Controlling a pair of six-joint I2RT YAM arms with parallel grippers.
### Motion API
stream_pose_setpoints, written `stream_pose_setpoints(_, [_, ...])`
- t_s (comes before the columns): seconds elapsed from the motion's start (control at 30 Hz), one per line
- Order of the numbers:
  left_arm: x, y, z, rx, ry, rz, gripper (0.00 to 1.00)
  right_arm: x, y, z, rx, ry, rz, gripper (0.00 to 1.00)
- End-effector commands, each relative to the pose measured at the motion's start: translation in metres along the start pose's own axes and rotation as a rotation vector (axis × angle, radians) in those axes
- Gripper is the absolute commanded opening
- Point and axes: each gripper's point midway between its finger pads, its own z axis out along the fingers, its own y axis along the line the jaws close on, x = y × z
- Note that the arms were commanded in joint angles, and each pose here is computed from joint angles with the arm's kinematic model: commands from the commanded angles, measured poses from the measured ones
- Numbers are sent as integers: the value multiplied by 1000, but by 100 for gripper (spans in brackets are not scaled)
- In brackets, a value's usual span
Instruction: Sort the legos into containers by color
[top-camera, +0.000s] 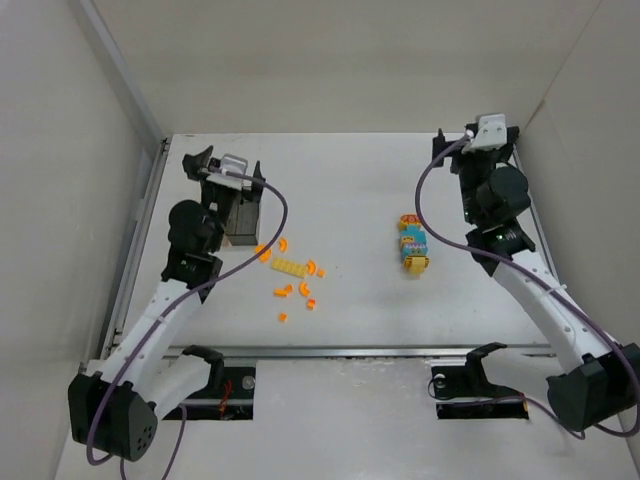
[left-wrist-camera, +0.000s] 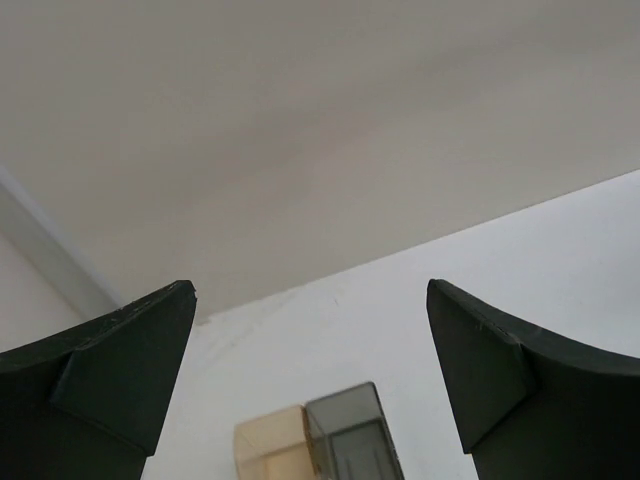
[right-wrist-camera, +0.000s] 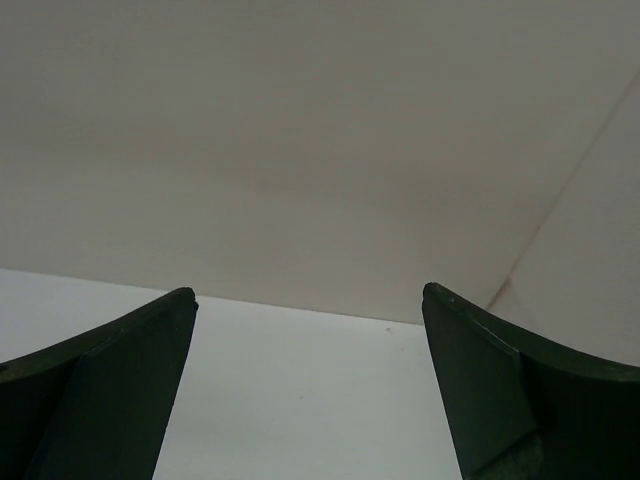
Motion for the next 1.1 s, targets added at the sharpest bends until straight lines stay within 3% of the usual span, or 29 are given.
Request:
stream_pose_setpoints(0.0, [17,-14,1,118,201,166,100,15,-36,-16,227,218,-228,100])
stream_pose_setpoints(0.07, [27,-21,6,167,312,176,100,20,-38,-24,358,280,-199,100])
stream_pose_setpoints(0.13, [33,-29,6,190,366,146,100,20,-16,-23,313,311,-108,100])
stream_pose_setpoints(0.17, [35,-34,4,216,376,131,100,37,29,-27,61,399,-124,100])
stream_pose_setpoints(0.23, [37,-34,-2,194,377,80,100,32,78,-26,-179,424,19,100])
stream_pose_setpoints(0.27, [33,-29,-4,158,364,51,100,33,123,-36,-420,429,84,100])
stream_pose_setpoints(0.33, [42,-25,-8,91,384,-13,100,59,174,-53,-629,479,117,100])
stream_pose_setpoints(0.47, [56,2,-27,-94,443,-50,100,109,266,-88,-849,618,83,100])
stream_pose_setpoints(0.67, [77,48,-68,-489,523,-163,81,166,375,-121,-1107,739,-41,96])
stream_pose_setpoints(0.87, [83,63,-92,-589,533,-150,84,183,418,-133,-1209,756,-80,90])
stream_pose_setpoints(1.07, [87,64,-97,-599,545,-140,85,204,423,-144,-1201,801,-121,80])
